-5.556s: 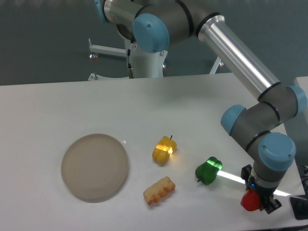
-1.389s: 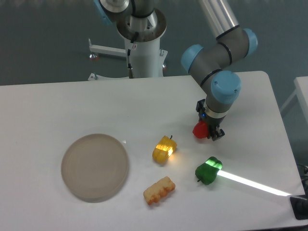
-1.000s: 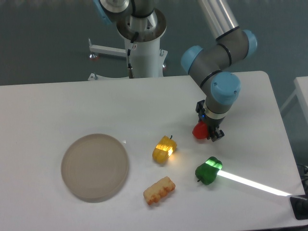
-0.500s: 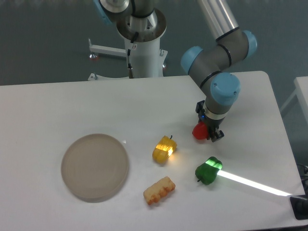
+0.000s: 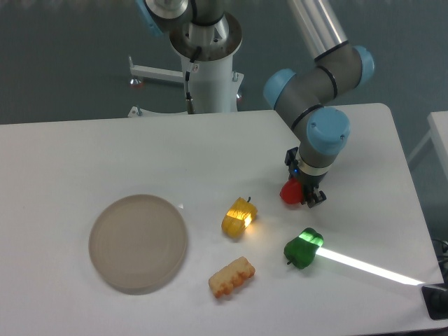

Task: Place the red pepper on the table
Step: 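Hold the red pepper on the table and open the gripper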

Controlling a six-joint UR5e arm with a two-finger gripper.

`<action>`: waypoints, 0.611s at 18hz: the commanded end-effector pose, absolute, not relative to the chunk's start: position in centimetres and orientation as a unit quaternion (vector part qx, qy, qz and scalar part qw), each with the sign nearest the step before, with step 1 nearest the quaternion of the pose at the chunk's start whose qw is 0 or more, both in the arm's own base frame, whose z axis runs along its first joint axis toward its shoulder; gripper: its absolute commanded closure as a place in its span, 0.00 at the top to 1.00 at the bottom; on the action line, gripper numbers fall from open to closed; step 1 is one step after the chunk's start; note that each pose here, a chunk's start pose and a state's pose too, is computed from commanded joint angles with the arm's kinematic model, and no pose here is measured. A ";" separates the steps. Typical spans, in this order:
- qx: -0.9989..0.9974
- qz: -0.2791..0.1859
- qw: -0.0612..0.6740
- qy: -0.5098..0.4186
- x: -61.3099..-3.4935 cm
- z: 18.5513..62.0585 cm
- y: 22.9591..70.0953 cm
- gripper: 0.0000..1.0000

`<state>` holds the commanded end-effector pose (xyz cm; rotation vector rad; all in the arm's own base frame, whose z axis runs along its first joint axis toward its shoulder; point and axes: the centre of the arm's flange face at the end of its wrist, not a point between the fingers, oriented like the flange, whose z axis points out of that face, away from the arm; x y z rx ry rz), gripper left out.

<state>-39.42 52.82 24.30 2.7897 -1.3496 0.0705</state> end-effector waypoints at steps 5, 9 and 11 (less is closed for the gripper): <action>0.899 0.021 0.020 -0.436 -39.6 24.2 52.9 0.67; 0.899 0.022 0.021 -0.436 -39.6 24.1 52.9 0.69; 0.899 0.023 0.022 -0.436 -39.5 24.0 52.9 0.69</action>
